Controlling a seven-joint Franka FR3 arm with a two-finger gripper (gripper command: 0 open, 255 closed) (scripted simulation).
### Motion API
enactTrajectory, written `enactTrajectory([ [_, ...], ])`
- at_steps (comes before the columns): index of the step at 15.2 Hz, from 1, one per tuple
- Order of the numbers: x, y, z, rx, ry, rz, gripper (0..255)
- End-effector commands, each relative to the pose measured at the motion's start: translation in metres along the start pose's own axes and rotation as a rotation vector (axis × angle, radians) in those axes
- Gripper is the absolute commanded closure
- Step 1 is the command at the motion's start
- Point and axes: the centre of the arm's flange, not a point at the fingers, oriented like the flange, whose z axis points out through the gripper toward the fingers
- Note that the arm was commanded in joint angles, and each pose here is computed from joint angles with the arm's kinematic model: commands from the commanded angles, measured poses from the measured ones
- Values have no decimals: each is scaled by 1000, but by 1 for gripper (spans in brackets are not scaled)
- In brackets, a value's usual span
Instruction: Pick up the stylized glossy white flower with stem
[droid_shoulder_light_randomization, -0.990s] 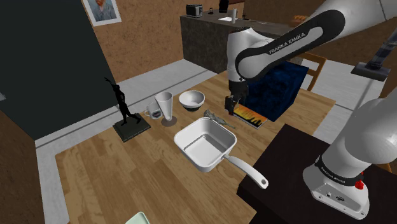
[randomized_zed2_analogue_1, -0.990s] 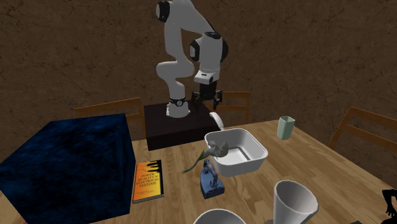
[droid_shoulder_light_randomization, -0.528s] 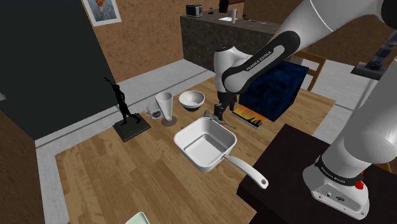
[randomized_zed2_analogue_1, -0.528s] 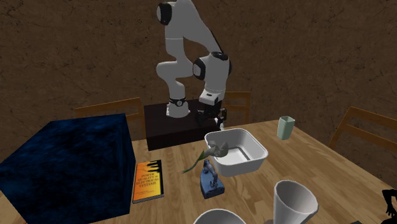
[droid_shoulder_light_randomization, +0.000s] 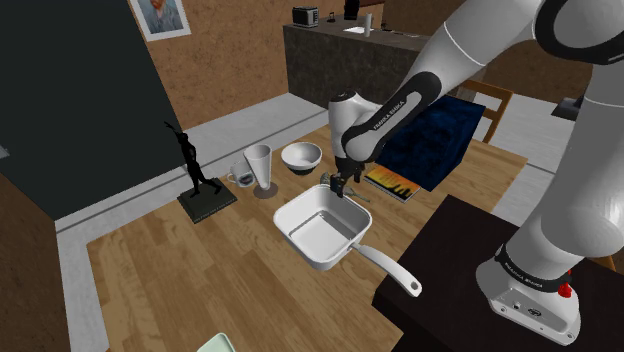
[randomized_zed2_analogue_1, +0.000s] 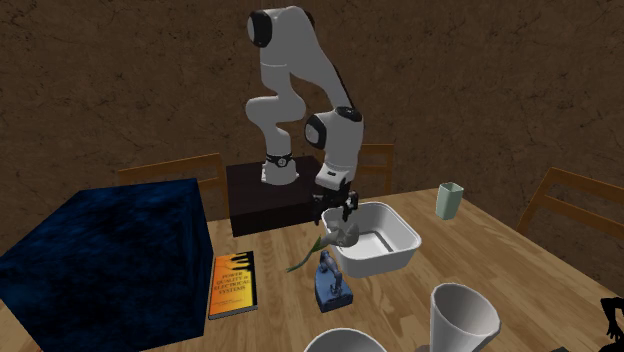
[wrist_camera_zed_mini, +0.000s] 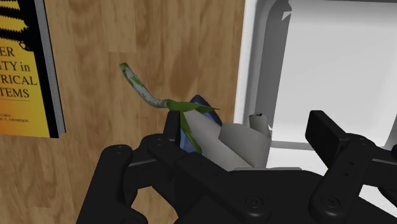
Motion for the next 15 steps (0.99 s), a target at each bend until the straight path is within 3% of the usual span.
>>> enactTrajectory([
  [1,2,-1,11,0,0,0,0],
  [4,3,-2,19,0,0,0,0],
  [5,3,-2,19,0,0,0,255],
  [15,2,-1,14,0,0,0,255],
])
